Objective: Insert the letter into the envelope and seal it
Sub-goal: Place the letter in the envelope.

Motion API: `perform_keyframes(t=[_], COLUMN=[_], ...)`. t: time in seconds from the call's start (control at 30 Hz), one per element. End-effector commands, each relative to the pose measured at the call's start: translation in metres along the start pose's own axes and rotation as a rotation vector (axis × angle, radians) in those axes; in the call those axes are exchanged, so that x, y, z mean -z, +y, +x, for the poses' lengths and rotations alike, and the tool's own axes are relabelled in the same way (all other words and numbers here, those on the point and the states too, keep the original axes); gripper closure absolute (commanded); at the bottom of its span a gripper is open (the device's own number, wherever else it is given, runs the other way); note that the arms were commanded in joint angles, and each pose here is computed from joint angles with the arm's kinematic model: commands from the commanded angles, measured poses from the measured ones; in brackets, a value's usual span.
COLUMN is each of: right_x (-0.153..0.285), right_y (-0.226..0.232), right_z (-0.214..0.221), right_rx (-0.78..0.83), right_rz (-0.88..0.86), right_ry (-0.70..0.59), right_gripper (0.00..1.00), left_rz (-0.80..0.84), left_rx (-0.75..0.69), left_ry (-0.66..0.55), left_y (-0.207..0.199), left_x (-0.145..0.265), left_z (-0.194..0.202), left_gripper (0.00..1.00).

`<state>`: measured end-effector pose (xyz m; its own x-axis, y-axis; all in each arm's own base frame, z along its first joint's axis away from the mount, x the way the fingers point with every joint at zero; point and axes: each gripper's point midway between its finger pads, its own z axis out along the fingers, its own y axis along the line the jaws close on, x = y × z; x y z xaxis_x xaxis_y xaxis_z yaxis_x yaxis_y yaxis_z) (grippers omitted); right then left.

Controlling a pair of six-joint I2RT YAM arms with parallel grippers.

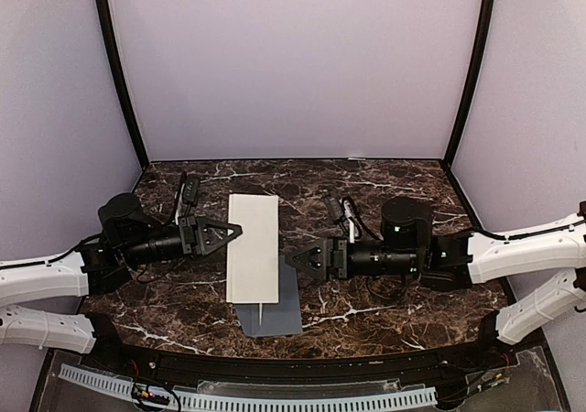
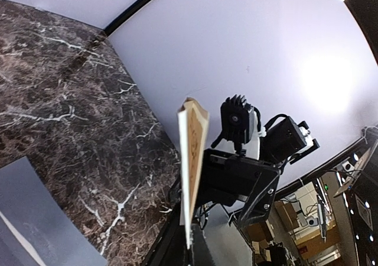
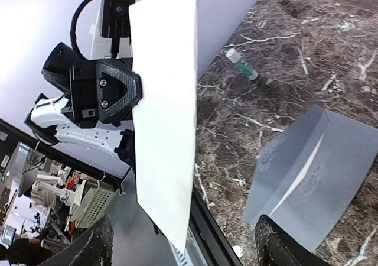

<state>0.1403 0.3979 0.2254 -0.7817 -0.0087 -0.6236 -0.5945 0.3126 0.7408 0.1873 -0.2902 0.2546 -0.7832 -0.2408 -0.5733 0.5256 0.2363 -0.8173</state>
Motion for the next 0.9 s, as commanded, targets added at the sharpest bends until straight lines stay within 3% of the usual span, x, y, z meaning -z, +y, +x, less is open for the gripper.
perform_keyframes(t=[0.0,0.13,0.3,0.6,0.77,0.87], right_x=[-0.005,-0.01,-0.013,-0.011,-0.009,-0.006], right_y=[0.046,0.063,0.077,0.079,0.077,0.075], right_z=[-0.009,-0.002,0.01,0.013,0.013,0.012], right_rx=[0.089,0.109,0.117,0.096,0.094,0.094], right_rz=[-0.154,-0.221,-0.278,-0.307,-0.295,-0.291], right_ry=[-0.019,0.0,0.026,0.015,0.006,-0.008], right_gripper=[0.23,0.32,0.52,1.0,1.0,1.0], left_rz=[0.118,0.155,0.164,0.158,0.142,0.136], left_rx=[-0.081,-0.091,-0.084,-0.072,-0.063,-0.054], left_ry=[-0.086,-0.128,-0.16,-0.173,-0.17,-0.143], left_y=[-0.054,-0.071,-0.073,-0.069,-0.065,-0.063], left_x=[0.002,0.008,0.012,0.012,0.012,0.009], left_z=[-0.026,-0.036,-0.04,-0.04,-0.038,-0.034], left_gripper=[1.0,1.0,1.0,1.0,1.0,0.76])
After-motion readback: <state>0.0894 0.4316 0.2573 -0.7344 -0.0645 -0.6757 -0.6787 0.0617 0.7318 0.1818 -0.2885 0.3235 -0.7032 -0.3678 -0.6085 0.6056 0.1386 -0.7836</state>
